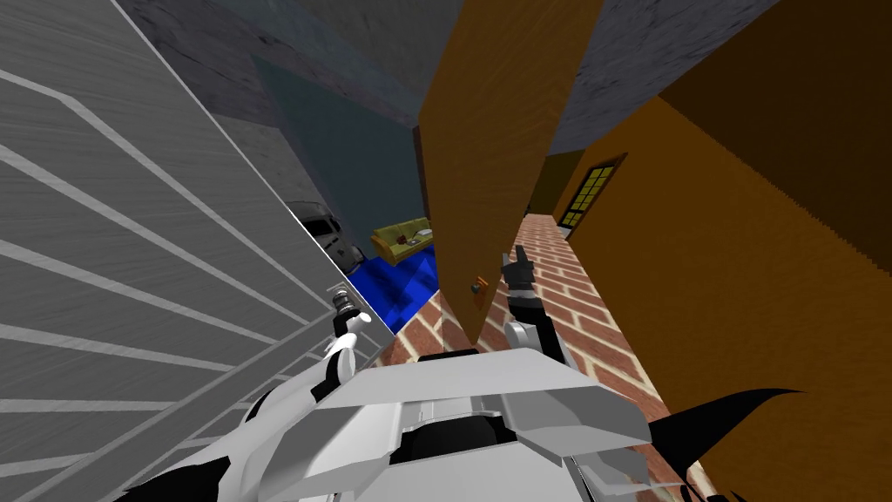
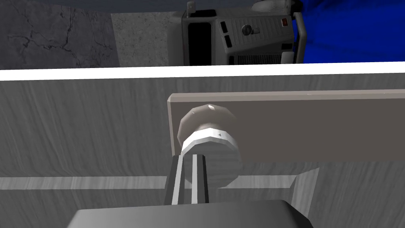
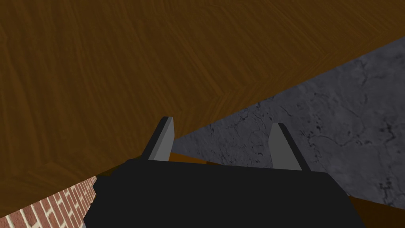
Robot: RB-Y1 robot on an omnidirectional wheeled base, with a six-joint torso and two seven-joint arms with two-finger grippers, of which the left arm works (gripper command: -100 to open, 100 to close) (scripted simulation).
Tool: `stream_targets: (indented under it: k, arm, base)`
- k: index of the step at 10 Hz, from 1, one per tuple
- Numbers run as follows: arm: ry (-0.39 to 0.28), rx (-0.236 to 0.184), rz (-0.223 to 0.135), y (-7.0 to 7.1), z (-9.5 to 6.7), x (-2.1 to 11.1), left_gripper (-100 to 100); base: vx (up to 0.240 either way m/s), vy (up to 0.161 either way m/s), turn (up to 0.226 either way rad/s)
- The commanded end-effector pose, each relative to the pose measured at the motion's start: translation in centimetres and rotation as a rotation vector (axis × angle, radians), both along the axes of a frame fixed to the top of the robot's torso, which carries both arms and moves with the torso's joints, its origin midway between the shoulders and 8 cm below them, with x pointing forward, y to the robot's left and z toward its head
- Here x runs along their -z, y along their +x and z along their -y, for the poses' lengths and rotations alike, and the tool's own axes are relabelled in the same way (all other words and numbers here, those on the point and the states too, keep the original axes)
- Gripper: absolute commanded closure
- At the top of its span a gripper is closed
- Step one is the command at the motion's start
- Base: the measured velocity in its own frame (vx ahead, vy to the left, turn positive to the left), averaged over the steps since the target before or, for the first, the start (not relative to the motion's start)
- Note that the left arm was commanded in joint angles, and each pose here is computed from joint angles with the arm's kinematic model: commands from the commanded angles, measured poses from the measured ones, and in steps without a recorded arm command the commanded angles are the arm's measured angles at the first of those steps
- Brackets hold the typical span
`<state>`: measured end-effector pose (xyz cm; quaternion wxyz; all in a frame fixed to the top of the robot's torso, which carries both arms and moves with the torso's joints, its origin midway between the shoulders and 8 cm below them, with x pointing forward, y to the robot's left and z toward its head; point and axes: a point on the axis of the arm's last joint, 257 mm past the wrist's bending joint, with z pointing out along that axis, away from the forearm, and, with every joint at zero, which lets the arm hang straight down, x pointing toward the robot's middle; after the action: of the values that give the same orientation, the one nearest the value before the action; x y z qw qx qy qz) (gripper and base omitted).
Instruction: Pull the door open
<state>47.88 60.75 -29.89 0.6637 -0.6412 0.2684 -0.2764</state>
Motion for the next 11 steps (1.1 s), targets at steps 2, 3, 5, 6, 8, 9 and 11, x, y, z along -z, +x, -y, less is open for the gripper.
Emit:
stream_targets:
  k: [2, 3, 5, 6, 8, 9, 11]
  arm:
    - [-0.01, 0.002, -0.01, 0.4, -0.2, -0.1, -100]
    - [-0.013, 0.003, -0.012, 0.5, -0.3, -0.1, -100]
    - [-0.021, 0.005, -0.019, 0.9, -0.5, -0.2, -100]
    - [-0.024, 0.006, -0.022, 1.0, -0.6, -0.3, -100]
    - [-0.021, -0.004, -0.019, 0.6, -0.8, -0.2, -100]
    - [-0.021, -0.007, -0.018, 0.5, -1.0, -0.2, -100]
    - [-0.019, -0.017, -0.015, 0.1, -1.3, -0.2, -100]
  base:
    - [-0.133, -0.153, 0.082]
    - [-0.152, -0.156, 0.052]
    - [-0.135, -0.172, 0.063]
    - [-0.095, -0.176, 0.047]
    - [0.021, 0.004, -0.009]
    - [0.132, 0.179, -0.075]
    - [0.138, 0.163, -0.052]
